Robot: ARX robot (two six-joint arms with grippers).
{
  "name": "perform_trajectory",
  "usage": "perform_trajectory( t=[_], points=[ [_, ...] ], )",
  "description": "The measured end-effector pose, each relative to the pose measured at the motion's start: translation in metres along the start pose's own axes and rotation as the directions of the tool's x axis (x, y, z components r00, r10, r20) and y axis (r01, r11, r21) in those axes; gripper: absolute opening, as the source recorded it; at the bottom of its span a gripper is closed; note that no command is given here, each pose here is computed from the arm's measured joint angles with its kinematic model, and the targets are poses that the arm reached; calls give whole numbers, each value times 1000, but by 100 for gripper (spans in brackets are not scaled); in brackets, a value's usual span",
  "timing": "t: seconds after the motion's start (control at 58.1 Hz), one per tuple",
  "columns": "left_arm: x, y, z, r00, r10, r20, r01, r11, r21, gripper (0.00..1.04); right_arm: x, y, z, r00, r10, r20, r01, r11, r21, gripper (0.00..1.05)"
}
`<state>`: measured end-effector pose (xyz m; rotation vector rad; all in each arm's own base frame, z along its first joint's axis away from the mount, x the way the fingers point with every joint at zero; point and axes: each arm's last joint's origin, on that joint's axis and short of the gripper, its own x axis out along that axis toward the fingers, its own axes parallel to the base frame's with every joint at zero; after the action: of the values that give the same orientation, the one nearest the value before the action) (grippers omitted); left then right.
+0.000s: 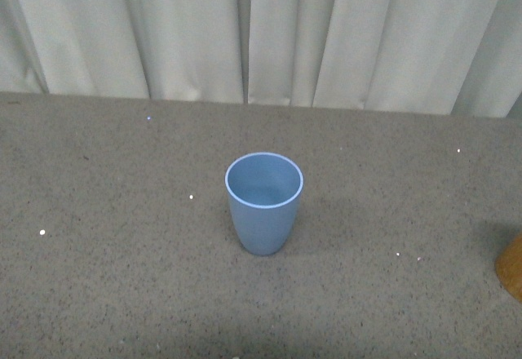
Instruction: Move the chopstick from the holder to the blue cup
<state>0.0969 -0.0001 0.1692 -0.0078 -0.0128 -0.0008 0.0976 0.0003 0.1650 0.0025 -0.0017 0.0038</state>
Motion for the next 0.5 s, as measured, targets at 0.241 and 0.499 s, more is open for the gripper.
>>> perform_trajectory(
  t=[0.241,0.499],
  points=[
    [0,0,0,1000,-1,2,1,1000,0,4,0,0,0,1000,0,0,0,1000,0,95],
    [0,0,0,1000,0,2,0,1000,0,4,0,0,0,1000,0,0,0,1000,0,95]
  ],
)
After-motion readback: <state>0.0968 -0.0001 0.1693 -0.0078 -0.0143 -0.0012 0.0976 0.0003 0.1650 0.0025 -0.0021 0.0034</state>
